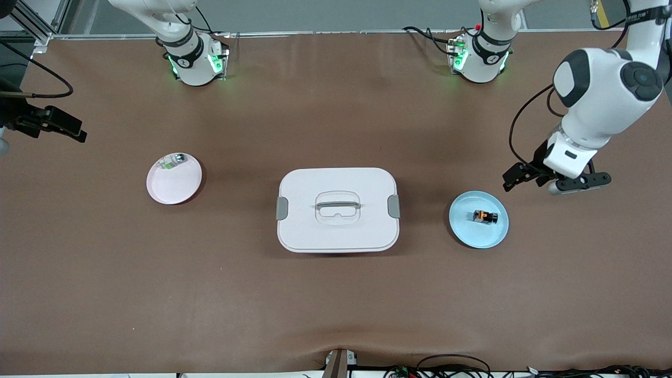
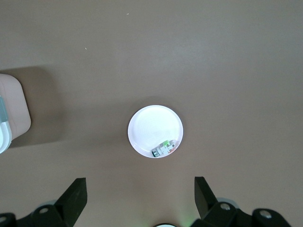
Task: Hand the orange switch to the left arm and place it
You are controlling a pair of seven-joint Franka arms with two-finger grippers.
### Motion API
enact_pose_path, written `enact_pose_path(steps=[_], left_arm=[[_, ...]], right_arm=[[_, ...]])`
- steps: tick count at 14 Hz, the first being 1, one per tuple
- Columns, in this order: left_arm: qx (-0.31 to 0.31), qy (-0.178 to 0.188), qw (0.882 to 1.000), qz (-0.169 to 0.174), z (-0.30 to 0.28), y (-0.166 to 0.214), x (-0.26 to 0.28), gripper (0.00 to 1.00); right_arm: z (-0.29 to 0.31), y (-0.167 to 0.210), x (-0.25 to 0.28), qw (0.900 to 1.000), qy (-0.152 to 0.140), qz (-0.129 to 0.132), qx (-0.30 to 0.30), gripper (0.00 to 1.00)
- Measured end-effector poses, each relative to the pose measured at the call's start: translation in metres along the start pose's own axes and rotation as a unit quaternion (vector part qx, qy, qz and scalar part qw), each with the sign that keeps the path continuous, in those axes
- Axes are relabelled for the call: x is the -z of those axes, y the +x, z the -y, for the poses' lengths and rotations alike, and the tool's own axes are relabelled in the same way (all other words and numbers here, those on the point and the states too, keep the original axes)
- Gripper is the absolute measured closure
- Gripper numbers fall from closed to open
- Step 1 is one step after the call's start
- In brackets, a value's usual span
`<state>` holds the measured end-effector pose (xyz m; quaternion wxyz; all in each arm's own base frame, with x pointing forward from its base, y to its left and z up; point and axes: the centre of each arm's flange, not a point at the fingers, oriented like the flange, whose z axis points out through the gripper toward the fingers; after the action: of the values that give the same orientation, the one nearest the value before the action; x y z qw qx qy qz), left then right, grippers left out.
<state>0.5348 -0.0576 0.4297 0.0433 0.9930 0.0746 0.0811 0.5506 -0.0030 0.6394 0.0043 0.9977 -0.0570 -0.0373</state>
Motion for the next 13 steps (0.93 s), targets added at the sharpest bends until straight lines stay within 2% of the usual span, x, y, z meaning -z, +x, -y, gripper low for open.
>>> enact_pose_path(steps=[4,6,9,13], left_arm=[[-0.008,0.013,1.000,0.010,-0.007,-0.003,0.041,0.00],[-0.010,0.012,1.000,0.023,-0.010,0.008,0.072,0.00],[-0.011,0.011,1.000,0.019,0.011,0.027,0.113,0.00],[-0.017,0.010,1.000,0.021,0.031,0.036,0.121,0.00]], right_arm=[[0.000,0.000,0.000,1.000,0.000,0.000,0.000,0.00],[0.000,0.000,0.000,1.000,0.000,0.000,0.000,0.00],[0.000,0.000,0.000,1.000,0.000,0.000,0.000,0.00],[0.000,0.000,0.000,1.000,0.000,0.000,0.000,0.00]])
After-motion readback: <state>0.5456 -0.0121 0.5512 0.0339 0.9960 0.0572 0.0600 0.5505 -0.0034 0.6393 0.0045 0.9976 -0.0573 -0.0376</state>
